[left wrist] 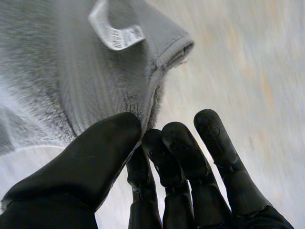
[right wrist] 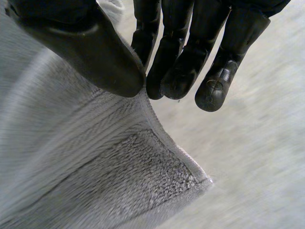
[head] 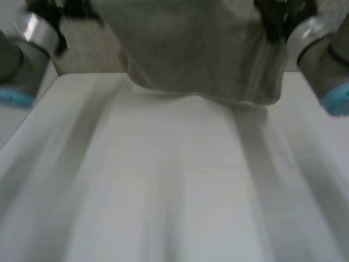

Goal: Fold the towel.

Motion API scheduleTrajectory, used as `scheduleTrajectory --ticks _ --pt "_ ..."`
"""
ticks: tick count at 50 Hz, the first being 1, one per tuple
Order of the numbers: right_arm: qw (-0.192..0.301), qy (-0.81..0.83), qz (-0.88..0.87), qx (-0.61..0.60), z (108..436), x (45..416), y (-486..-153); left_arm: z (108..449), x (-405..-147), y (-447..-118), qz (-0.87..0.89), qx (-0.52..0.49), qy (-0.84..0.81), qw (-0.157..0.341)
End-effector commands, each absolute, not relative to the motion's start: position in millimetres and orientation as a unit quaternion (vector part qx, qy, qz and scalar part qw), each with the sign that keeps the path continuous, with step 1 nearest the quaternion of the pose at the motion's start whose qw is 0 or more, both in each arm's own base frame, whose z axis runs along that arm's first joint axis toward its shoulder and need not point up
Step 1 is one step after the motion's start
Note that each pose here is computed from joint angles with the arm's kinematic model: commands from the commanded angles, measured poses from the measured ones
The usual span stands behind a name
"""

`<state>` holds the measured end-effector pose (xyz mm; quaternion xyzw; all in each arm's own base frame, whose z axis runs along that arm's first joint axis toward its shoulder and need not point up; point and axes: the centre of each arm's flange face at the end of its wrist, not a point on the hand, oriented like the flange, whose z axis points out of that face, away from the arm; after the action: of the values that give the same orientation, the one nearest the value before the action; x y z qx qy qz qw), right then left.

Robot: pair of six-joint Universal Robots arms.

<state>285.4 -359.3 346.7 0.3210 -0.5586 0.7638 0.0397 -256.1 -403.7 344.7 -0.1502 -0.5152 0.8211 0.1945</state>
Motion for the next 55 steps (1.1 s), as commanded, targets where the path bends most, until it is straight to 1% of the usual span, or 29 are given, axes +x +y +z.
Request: scheduleTrajectory --ticks 1,2,4,5,7,10,11,13,15,16,18,19,20,21,23,25,29,32,34,35,36,37,39,44,51,52,53,54,55 --pt "-0.011 -0.647 0.652 0.395 250.3 276.8 -342.8 236.1 -249.2 -393.3 0.727 -0.179 -0.632 0.201" --pt "-0.012 -0.648 0.651 0.395 250.1 276.7 -342.7 235.8 -249.2 -393.3 0.727 -0.179 -0.632 0.201" --pt "-0.030 -0.673 0.607 0.422 214.2 273.5 -328.7 197.4 -240.4 -382.0 0.692 -0.211 -0.665 0.183" --pt "-0.030 -0.673 0.607 0.422 214.1 273.5 -328.7 197.2 -240.4 -381.9 0.692 -0.211 -0.665 0.183" --pt "-0.031 -0.698 0.570 0.433 188.7 258.7 -319.9 174.2 -233.4 -368.1 0.670 -0.247 -0.682 0.158" --pt "-0.032 -0.706 0.557 0.436 181.0 252.0 -315.6 169.3 -229.2 -362.3 0.664 -0.264 -0.685 0.145" --pt "-0.034 -0.708 0.551 0.440 179.6 247.4 -310.6 169.3 -222.9 -358.0 0.662 -0.274 -0.685 0.132" --pt "-0.037 -0.707 0.551 0.441 184.1 244.2 -304.4 176.2 -217.0 -352.9 0.666 -0.282 -0.680 0.120" --pt "-0.034 -0.696 0.577 0.426 211.9 234.9 -295.9 198.5 -204.2 -345.6 0.683 -0.281 -0.666 0.106" --pt "-0.034 -0.696 0.577 0.426 212.0 234.8 -295.8 198.6 -204.1 -345.5 0.683 -0.281 -0.666 0.106" --pt "-0.024 -0.682 0.615 0.395 247.5 219.2 -289.8 226.1 -194.8 -335.7 0.705 -0.274 -0.646 0.102" --pt "-0.024 -0.682 0.615 0.395 247.6 219.1 -289.8 226.2 -194.8 -335.7 0.705 -0.274 -0.646 0.102" --pt "-0.028 -0.679 0.630 0.376 261.5 213.5 -285.8 237.1 -192.1 -328.6 0.713 -0.270 -0.639 0.105" --pt "-0.028 -0.679 0.630 0.376 261.6 213.5 -285.7 237.2 -192.1 -328.6 0.713 -0.270 -0.639 0.105" --pt "-0.051 -0.677 0.649 0.344 280.2 207.8 -277.2 254.8 -185.4 -316.6 0.728 -0.254 -0.627 0.112" --pt "-0.063 -0.681 0.651 0.330 284.2 205.5 -274.8 258.0 -180.0 -313.7 0.730 -0.241 -0.629 0.115" --pt "-0.077 -0.687 0.648 0.320 284.0 204.3 -272.2 255.0 -170.1 -311.3 0.725 -0.214 -0.642 0.124" --pt "-0.081 -0.704 0.627 0.323 271.9 203.8 -270.3 246.5 -168.6 -308.7 0.715 -0.204 -0.656 0.135" --pt "-0.085 -0.740 0.576 0.337 239.1 206.0 -275.3 228.6 -168.8 -308.4 0.695 -0.201 -0.676 0.142" --pt "-0.085 -0.740 0.576 0.337 238.9 206.0 -275.3 228.5 -168.8 -308.4 0.695 -0.201 -0.676 0.142" --pt "-0.083 -0.754 0.547 0.352 221.1 207.6 -278.2 216.7 -170.5 -310.4 0.681 -0.200 -0.689 0.146" --pt "-0.083 -0.755 0.547 0.353 220.9 207.6 -278.2 216.6 -170.5 -310.4 0.681 -0.200 -0.689 0.146" --pt "-0.061 -0.766 0.511 0.385 197.1 206.2 -281.4 200.2 -174.6 -313.6 0.662 -0.201 -0.706 0.155" --pt "-0.041 -0.780 0.485 0.393 179.6 202.3 -281.4 190.1 -174.2 -319.6 0.650 -0.199 -0.716 0.157" --pt "-0.041 -0.789 0.473 0.390 176.7 198.5 -274.7 189.7 -170.5 -318.0 0.642 -0.194 -0.725 0.157" --pt "-0.040 -0.784 0.480 0.390 184.6 197.9 -270.6 193.8 -169.6 -315.8 0.642 -0.192 -0.726 0.156" --pt "-0.037 -0.775 0.495 0.390 201.3 196.4 -263.6 193.8 -169.6 -315.7 0.642 -0.192 -0.726 0.156" --pt "-0.037 -0.775 0.495 0.390 201.5 196.4 -263.5 205.6 -167.1 -311.2 0.648 -0.191 -0.721 0.153" --pt "-0.036 -0.761 0.517 0.391 223.0 195.5 -254.5 221.9 -163.3 -305.6 0.660 -0.191 -0.712 0.147"
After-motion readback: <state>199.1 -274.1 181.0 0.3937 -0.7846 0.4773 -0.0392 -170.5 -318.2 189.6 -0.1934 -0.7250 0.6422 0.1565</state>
